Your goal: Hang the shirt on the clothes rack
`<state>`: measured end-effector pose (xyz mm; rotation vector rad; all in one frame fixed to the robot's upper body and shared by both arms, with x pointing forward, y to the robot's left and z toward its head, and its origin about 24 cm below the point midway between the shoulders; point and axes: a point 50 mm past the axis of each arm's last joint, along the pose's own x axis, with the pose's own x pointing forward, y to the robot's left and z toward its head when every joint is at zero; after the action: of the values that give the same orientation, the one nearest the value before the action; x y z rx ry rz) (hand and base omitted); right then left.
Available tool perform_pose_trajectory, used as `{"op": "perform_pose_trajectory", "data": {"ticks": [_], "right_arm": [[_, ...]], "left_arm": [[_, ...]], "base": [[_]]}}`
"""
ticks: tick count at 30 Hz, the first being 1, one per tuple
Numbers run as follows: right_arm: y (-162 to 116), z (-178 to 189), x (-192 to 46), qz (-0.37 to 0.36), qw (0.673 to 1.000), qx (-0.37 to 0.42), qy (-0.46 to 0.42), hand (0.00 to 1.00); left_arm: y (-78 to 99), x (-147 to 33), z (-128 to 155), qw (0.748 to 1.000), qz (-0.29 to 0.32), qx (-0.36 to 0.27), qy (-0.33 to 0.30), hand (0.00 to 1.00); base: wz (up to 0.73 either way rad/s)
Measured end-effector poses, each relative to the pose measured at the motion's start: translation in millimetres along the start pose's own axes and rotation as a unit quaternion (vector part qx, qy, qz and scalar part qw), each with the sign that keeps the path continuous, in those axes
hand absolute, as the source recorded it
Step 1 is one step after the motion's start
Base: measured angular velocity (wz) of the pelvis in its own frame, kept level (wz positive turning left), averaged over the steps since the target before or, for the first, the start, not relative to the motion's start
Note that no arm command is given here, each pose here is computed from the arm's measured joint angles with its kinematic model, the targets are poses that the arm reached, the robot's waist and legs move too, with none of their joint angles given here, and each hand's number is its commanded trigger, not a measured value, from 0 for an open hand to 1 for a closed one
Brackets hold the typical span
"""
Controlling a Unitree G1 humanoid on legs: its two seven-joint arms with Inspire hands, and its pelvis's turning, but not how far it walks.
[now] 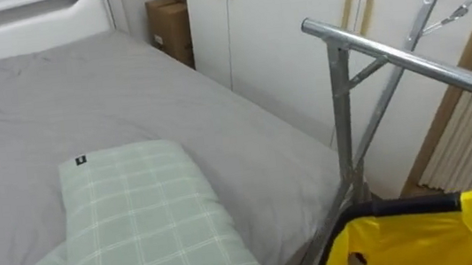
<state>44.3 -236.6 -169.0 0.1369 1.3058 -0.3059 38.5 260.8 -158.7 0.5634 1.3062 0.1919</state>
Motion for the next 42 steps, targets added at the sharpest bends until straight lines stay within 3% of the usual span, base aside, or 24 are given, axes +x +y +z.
{"op": "perform_pose_trajectory", "data": {"ticks": [6, 13, 24, 42], "right_arm": [[-2.1, -5.5, -0.8, -0.009, 1.0, 0.014, 0.005, 0.0], [1.8, -3.5, -0.1, -0.003, 1.0, -0.03, 0.006, 0.0], [10.5, 17.5, 2.6, 0.01, 0.99, -0.143, -0.015, 0.0], [11.7, 12.7, 2.2, 0.013, 0.988, -0.153, -0.014, 0.0]], "left_arm": [[0.1, -0.7, -3.2, 1.0, 0.011, 0.001, 0.002, 0.0], [-4.1, -3.3, -13.9, 1.0, 0.015, -0.008, 0.02, 0.0], [-18.1, -6.3, -3.4, 1.0, 0.003, -0.02, -0.006, 0.0], [-22.2, -10.0, -19.0, 1.0, -0.013, -0.021, 0.012, 0.0]], "base": [[0.87], [0.61], [0.15], [0.05]]}}
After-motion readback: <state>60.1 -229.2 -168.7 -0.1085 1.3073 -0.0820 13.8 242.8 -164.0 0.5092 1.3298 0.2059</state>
